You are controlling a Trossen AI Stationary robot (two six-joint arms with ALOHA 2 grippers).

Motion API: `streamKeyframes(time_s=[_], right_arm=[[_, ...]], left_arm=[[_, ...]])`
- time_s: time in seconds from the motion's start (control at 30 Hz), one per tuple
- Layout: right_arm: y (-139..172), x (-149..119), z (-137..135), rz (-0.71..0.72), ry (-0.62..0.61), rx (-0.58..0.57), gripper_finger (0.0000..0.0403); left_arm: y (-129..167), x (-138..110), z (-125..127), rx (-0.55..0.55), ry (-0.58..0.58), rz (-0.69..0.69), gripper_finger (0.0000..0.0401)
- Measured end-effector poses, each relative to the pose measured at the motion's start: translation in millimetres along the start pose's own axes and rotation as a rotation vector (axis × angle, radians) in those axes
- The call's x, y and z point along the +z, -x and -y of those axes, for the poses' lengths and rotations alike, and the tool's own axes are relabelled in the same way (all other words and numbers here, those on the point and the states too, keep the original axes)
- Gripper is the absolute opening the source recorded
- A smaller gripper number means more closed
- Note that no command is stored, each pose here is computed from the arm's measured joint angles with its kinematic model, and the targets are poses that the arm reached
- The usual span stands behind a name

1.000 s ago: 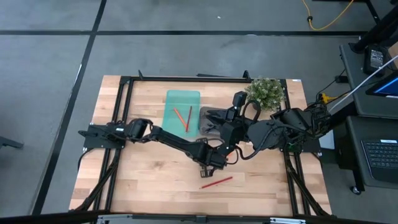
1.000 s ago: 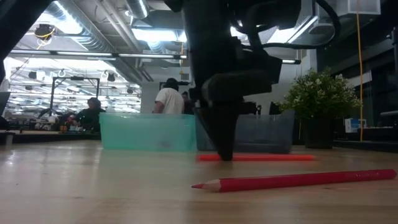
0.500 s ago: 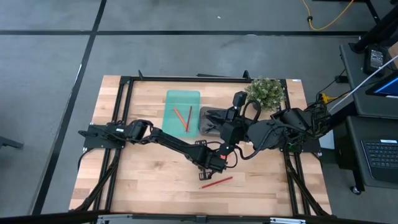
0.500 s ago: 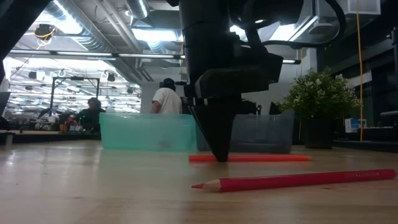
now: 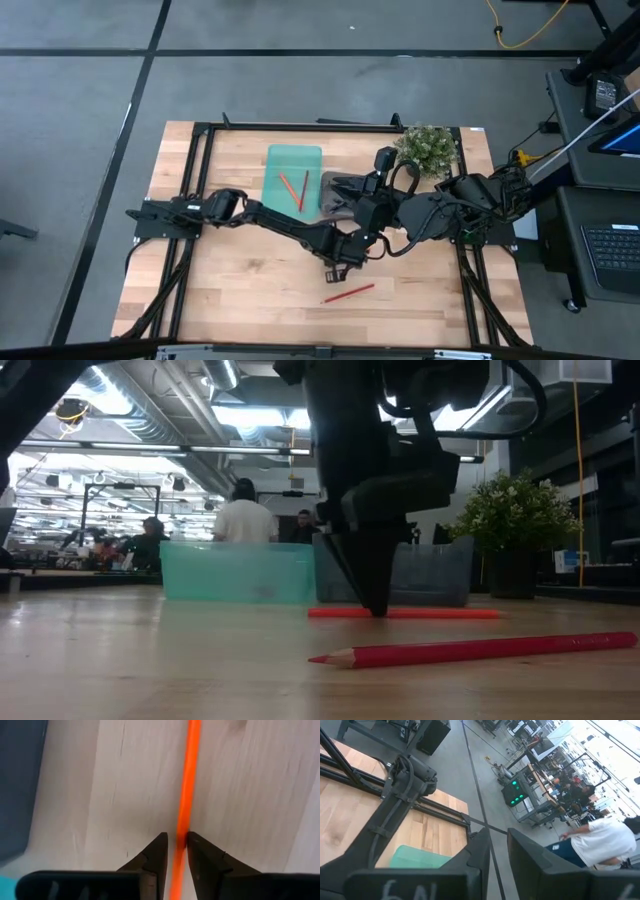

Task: Sort pens & pencils
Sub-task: Put the orange colored pencil into the green bin

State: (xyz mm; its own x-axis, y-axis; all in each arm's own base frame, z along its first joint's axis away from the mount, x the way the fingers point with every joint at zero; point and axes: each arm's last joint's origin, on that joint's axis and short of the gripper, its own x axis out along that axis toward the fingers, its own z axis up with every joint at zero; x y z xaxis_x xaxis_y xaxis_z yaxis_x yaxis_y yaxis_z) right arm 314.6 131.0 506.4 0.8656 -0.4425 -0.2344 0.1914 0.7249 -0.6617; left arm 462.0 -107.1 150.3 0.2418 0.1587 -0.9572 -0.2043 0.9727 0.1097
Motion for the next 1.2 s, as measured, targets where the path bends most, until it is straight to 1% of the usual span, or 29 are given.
streamKeyframes(time_s=[0.17,0.27,0.5,0.6,0.83,1.2], right_arm=[[0,0,0,0.000,0.000,0.000,0.0069],[0,0,0,0.000,0.000,0.000,0.0069],[0,1,0,0.004,-0.001,-0.001,0.0069],[0,1,1,0.010,-0.009,-0.004,0.0069],[0,2,1,0.015,-0.015,-0.007,0.0069],[0,4,2,0.026,-0.029,-0.012,0.0069]], left_arm=[[-2,4,-6,-0.051,0.017,-0.006,0.0069],[-2,4,-6,-0.071,-0.002,-0.013,0.0069],[0,2,0,-0.078,-0.019,-0.012,0.0067],[-1,2,-1,-0.076,-0.019,-0.017,0.0056],[1,0,3,-0.076,-0.029,-0.014,0.0008],[3,-3,10,-0.062,-0.039,-0.004,0.0003]])
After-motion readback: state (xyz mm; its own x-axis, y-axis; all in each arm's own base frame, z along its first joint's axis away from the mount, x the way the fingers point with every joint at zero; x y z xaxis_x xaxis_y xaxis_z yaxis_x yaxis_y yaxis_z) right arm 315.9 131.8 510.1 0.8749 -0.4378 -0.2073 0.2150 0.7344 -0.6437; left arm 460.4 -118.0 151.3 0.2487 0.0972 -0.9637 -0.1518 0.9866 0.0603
